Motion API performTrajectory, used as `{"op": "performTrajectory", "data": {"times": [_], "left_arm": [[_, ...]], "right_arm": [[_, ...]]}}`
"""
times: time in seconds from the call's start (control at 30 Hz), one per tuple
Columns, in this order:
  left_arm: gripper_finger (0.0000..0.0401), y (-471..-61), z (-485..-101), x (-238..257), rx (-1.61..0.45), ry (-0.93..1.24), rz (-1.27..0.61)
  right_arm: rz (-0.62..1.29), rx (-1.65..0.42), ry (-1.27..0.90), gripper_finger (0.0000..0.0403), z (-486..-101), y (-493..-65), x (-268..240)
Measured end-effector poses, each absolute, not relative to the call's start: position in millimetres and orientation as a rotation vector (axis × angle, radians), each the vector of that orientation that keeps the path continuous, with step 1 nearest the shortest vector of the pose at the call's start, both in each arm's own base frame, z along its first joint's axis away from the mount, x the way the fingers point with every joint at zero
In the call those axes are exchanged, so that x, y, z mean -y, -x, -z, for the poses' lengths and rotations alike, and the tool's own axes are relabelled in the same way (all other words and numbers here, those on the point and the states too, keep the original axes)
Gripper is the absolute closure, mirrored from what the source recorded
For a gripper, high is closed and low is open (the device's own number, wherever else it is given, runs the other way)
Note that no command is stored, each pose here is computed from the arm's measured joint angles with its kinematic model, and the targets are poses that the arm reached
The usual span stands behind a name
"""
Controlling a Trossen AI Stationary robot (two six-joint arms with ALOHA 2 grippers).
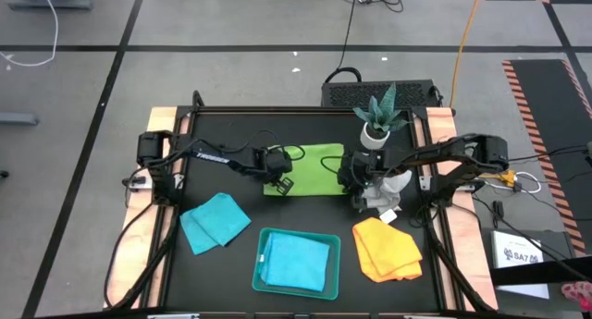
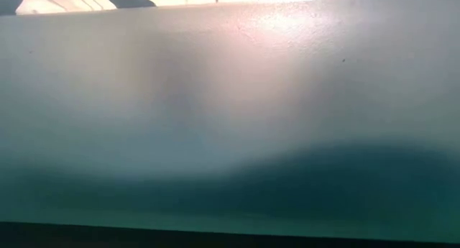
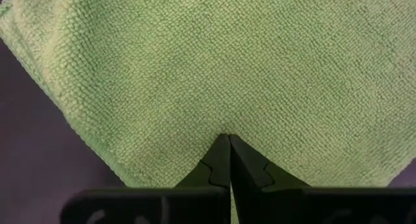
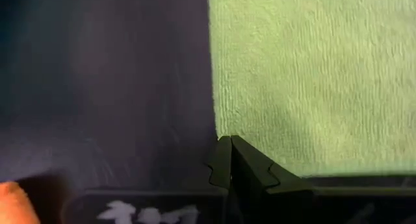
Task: Fold microfiber towels
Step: Fold the green microfiber cloth into the bin
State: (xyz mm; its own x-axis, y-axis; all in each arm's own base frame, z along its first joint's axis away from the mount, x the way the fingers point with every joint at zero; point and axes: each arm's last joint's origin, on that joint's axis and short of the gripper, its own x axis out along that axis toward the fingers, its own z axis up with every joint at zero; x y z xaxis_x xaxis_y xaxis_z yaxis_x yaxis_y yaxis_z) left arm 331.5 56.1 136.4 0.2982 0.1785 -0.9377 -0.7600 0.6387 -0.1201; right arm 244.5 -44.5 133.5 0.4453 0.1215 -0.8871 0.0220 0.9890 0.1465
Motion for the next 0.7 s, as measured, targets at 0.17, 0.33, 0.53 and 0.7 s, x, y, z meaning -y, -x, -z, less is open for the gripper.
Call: {"op": "performTrajectory", "data": {"times": [0.17, 0.33, 0.53, 0.7], "left_arm": [[0.0400, -332, -136, -56, -1.100, 0.629, -0.680], [0.0400, -332, -140, -56, -1.089, 0.630, -0.677], [0.0400, -331, -165, -60, -0.995, 0.587, -0.692], [0.0400, -327, -175, -74, -0.953, 0.528, -0.736]], "right_arm": [[-0.057, -1.099, -0.147, 0.0403, -134, -244, 42], [-0.047, -1.014, -0.139, 0.0403, -152, -251, 44], [-0.043, -0.941, -0.125, 0.0403, -164, -254, 45], [-0.039, -0.960, -0.138, 0.0403, -163, -253, 44]]}}
